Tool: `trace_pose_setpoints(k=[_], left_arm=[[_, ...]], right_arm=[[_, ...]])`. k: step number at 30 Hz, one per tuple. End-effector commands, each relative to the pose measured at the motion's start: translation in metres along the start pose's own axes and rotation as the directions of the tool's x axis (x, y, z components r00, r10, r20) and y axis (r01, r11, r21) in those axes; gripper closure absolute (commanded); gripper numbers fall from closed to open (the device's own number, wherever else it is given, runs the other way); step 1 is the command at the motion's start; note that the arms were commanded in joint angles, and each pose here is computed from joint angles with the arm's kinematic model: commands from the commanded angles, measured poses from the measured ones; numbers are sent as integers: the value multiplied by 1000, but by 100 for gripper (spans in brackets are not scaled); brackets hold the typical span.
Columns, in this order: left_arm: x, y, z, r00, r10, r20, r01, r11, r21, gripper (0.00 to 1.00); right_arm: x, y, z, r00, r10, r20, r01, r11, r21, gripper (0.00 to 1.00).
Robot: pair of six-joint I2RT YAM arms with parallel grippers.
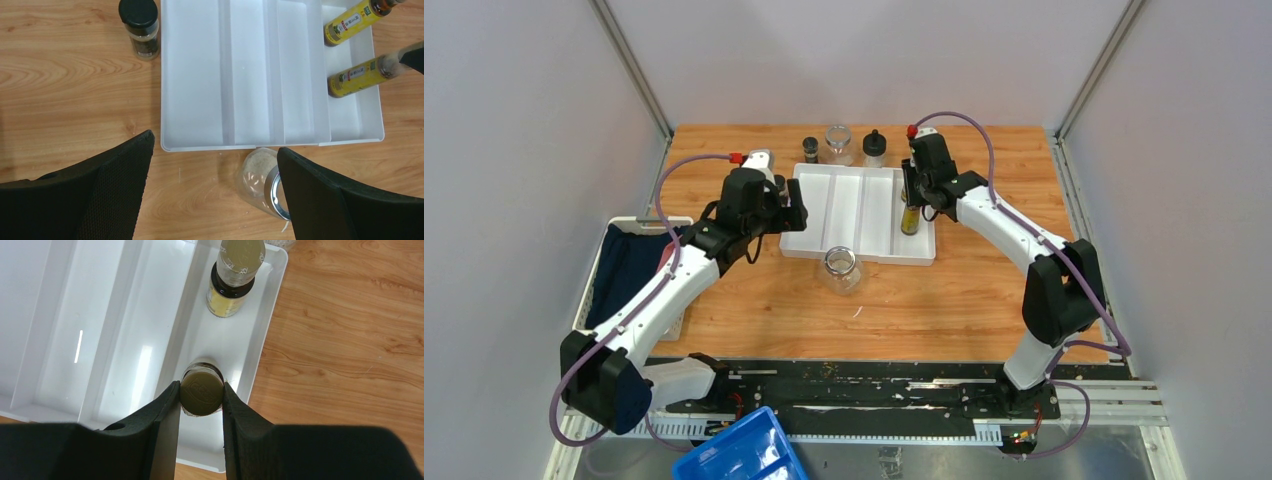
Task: Organize the condiment bottles
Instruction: Place the bottle in the storage box.
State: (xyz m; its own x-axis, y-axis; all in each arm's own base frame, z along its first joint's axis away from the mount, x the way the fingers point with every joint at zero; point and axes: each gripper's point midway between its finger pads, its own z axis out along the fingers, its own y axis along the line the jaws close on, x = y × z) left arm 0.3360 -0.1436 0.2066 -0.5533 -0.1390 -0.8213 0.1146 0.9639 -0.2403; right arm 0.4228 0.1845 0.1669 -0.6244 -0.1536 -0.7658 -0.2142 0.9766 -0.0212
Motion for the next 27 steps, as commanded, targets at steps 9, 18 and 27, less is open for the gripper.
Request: trace_pose_setpoints(k=[9, 18, 27], left_arm=[[2, -5, 6, 1000, 10, 5, -10, 1000, 18, 0], [6, -4, 8, 1000, 6, -4, -6, 1000, 16, 0], [5, -5, 6, 1000, 2, 1, -2, 1000, 20, 0]], right_arm=[[-5, 3, 4, 999, -23, 34, 22, 1000, 14, 87], [-3, 3, 2, 999, -21, 35, 20, 1000, 11, 37], [-6, 3, -2, 999, -16, 47, 16, 1000, 8, 25]])
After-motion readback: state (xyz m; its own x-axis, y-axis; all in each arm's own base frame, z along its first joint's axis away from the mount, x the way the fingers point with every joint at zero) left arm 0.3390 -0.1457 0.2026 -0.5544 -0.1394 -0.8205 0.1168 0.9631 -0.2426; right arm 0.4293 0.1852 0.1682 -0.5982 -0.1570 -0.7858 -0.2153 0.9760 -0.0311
